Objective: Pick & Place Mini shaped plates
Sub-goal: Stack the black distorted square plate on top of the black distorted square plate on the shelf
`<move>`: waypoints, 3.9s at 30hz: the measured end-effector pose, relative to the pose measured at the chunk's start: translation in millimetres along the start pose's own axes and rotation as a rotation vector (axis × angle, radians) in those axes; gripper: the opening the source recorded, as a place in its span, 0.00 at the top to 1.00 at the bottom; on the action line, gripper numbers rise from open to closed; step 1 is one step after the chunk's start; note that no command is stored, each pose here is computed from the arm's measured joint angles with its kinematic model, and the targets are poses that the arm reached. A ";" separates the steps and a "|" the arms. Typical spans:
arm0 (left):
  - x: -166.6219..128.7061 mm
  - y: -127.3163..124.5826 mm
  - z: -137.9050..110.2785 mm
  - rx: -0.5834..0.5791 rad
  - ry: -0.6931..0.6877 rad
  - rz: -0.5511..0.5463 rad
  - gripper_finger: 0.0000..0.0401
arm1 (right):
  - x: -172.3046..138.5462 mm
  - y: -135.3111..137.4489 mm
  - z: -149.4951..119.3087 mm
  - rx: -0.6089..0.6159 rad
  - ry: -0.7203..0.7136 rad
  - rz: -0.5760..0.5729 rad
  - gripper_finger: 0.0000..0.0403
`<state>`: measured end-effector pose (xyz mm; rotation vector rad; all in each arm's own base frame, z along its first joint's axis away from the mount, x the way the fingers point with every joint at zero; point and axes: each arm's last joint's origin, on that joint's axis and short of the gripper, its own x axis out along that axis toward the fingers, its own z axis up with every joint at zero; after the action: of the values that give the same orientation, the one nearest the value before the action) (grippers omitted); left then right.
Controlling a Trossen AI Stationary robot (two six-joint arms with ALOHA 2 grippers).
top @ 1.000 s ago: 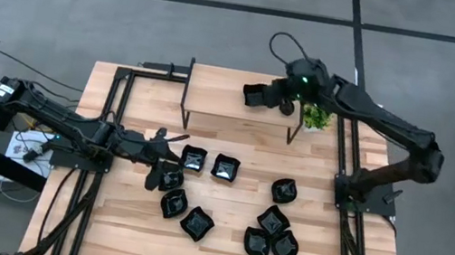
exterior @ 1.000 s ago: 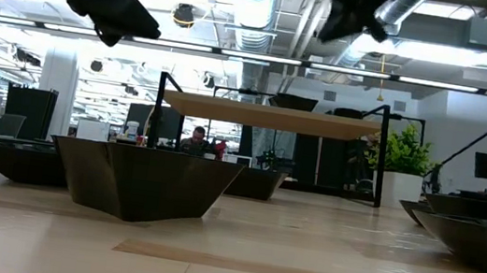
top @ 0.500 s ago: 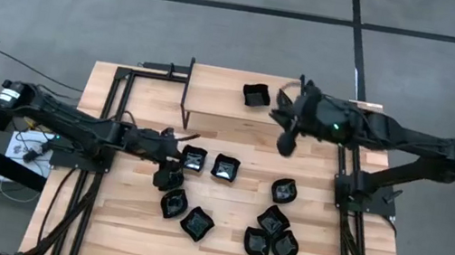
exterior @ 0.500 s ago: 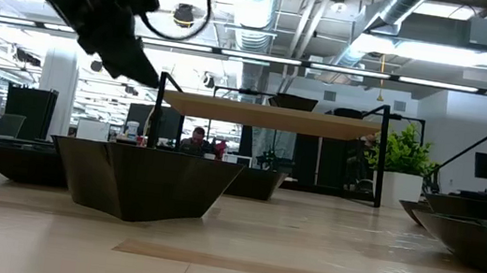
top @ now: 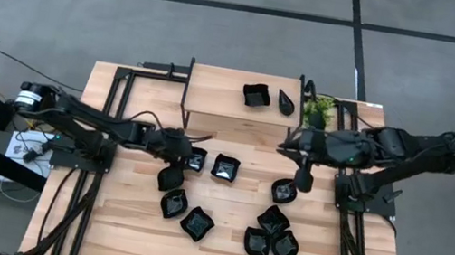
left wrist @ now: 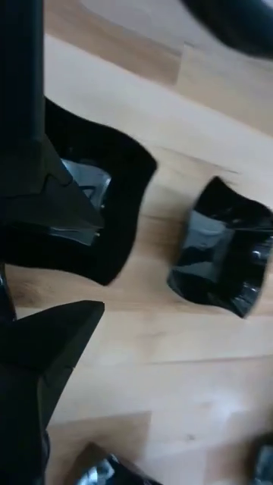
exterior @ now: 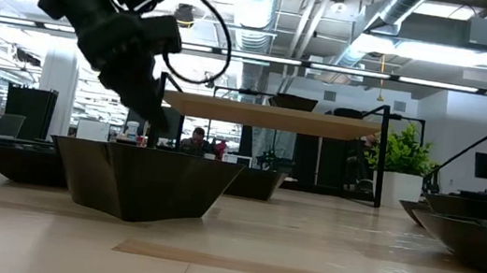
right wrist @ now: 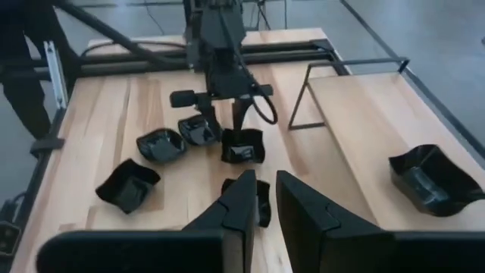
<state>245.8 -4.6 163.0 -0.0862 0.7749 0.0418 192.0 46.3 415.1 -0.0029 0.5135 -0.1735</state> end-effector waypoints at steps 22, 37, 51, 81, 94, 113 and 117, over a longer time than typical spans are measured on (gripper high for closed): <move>9.2 -7.7 -5.6 0.047 0.038 -0.037 0.58 | 0.4 14.7 -9.5 0.007 0.006 -0.007 0.88; 26.4 -13.2 -15.1 0.139 0.082 0.010 0.58 | 0.5 15.2 -7.8 0.026 -0.010 -0.003 0.88; 29.7 -13.0 -15.3 0.160 0.074 0.023 0.58 | 0.6 15.1 -7.7 0.039 -0.011 -0.003 0.88; 2.7 -23.0 2.7 0.309 -0.074 0.038 0.98 | 0.6 15.2 -7.7 0.055 -0.011 -0.002 0.88; 6.1 -23.0 -0.5 0.203 -0.045 0.014 0.86 | -2.4 23.4 -9.6 0.075 -0.002 0.055 0.88; 29.8 -24.0 -18.3 0.218 0.075 0.055 0.60 | -3.4 25.3 -10.2 0.080 -0.001 0.061 0.88; 30.4 -24.1 -18.4 0.218 0.074 0.055 0.64 | -3.4 25.2 -10.3 0.079 0.000 0.061 0.88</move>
<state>256.3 -30.1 130.1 0.1415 0.8515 0.0055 188.2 72.1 406.6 0.0899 0.5061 -0.1343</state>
